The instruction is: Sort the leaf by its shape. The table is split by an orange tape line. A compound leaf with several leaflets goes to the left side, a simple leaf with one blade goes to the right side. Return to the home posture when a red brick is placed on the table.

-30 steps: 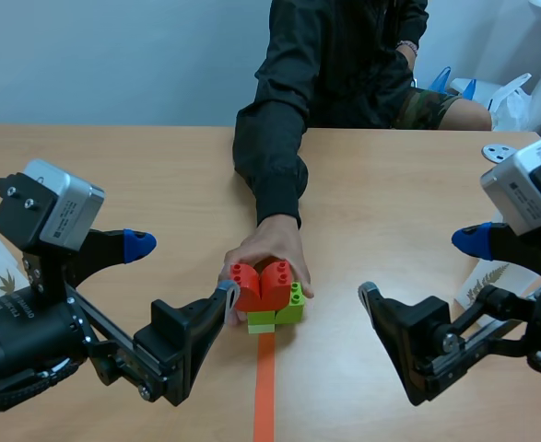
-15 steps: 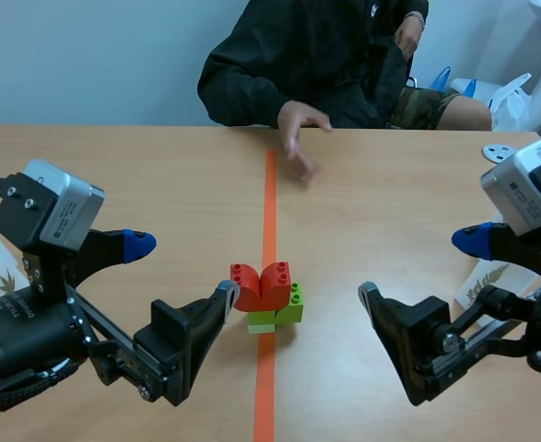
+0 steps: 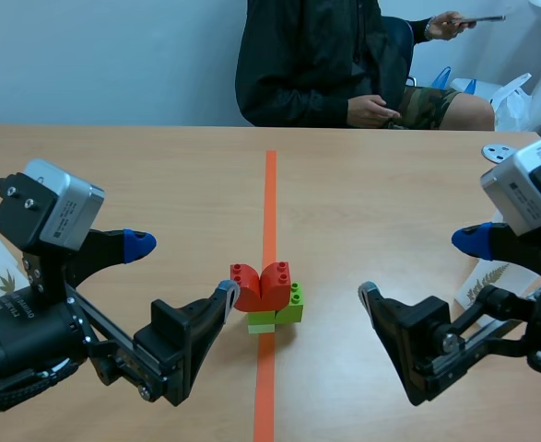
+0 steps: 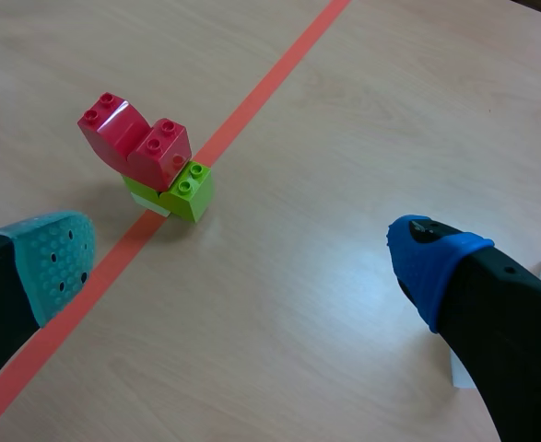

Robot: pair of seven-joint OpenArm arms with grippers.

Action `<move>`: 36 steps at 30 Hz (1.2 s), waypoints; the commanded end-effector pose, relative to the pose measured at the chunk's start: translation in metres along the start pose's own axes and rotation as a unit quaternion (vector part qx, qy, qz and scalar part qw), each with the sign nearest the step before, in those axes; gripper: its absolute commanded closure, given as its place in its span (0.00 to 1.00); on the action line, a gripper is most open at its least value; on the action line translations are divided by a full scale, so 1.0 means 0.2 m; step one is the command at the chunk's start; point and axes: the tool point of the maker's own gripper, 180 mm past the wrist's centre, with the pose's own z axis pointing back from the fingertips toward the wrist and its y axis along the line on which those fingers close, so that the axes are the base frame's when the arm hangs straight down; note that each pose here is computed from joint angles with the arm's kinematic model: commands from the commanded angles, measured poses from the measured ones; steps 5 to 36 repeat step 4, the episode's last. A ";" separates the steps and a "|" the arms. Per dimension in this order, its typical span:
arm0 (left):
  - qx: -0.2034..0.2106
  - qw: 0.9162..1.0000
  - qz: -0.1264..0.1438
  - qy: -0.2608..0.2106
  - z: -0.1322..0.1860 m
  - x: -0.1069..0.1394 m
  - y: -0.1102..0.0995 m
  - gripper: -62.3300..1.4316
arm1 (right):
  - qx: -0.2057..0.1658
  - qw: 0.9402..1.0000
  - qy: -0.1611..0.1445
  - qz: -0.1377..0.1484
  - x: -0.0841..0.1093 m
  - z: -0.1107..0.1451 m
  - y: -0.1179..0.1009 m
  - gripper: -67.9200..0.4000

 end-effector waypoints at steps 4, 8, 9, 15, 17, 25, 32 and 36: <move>0.005 1.000 0.004 -0.015 0.00 0.03 0.01 0.00 | -0.004 1.000 -0.016 0.002 0.04 0.00 -0.02 0.00; 0.005 1.000 0.004 -0.015 0.00 0.03 0.01 0.00 | -0.004 1.000 -0.016 0.002 0.04 0.00 -0.02 0.00; 0.005 1.000 0.004 -0.015 0.00 0.03 0.01 0.00 | -0.004 1.000 -0.016 0.002 0.04 0.00 -0.02 0.00; 0.005 1.000 0.004 -0.015 0.00 0.03 0.01 0.00 | -0.004 1.000 -0.016 0.002 0.04 0.00 -0.02 0.00; 0.005 1.000 0.004 -0.015 0.00 0.03 0.01 0.00 | -0.004 1.000 -0.016 0.002 0.04 0.00 -0.02 0.00; 0.005 1.000 0.004 -0.015 0.00 0.03 0.01 0.00 | -0.004 1.000 -0.016 0.002 0.04 0.00 -0.02 0.00; 0.005 1.000 0.004 -0.015 0.00 0.03 0.01 0.00 | -0.004 1.000 -0.016 0.002 0.04 0.00 -0.02 0.00; 0.005 1.000 0.004 -0.015 0.00 0.03 0.01 0.00 | -0.004 1.000 -0.016 0.002 0.04 0.00 -0.02 0.00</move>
